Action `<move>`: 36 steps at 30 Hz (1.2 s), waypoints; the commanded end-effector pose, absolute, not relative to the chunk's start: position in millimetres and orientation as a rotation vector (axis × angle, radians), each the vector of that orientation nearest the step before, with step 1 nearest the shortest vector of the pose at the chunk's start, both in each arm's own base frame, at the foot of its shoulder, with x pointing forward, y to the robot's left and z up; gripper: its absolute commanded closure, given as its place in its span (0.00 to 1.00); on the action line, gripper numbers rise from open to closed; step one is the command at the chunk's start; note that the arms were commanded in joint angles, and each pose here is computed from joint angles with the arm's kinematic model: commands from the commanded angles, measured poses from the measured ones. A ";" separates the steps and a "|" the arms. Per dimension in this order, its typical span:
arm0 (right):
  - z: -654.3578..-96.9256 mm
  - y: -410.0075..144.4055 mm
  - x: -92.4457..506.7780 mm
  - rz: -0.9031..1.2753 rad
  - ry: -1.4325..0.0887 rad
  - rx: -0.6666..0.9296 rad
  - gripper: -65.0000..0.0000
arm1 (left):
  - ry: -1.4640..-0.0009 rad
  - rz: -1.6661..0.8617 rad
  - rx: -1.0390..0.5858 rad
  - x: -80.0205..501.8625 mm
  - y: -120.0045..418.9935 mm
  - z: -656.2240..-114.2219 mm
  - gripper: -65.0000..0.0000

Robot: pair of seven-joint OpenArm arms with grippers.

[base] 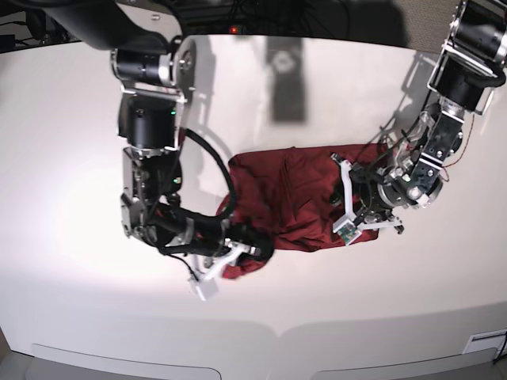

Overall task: Fold the T-shirt properly
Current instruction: 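Grasp the strip's other end with the right gripper and lift it, then fold the held end over toward the left gripper with the right gripper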

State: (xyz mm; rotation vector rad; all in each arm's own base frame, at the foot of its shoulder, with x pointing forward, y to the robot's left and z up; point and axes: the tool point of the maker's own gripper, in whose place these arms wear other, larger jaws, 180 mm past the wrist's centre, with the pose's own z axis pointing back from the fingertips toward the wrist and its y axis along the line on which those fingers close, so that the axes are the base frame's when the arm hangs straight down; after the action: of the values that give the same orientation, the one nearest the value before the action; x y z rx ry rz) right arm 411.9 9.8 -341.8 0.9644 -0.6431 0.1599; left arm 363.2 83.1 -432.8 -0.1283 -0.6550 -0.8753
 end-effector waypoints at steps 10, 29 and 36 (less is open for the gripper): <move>-304.4 95.0 401.5 0.372 -0.663 1.061 1.00 | -0.671 -0.905 -0.120 369.8 71.3 -417.7 0.67; -254.9 145.6 386.0 0.557 -0.652 1.199 1.00 | -0.687 -0.913 -0.027 406.3 82.6 -385.4 0.67; -244.1 148.0 384.7 0.534 -0.657 1.263 1.00 | -0.697 -0.889 0.087 435.9 111.4 -355.3 0.67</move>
State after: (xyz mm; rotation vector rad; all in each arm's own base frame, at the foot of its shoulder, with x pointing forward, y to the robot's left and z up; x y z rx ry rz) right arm 373.5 143.5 -275.2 1.2119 -0.5803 0.5178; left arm 423.0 108.1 -372.9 0.0658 -0.6517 -0.8937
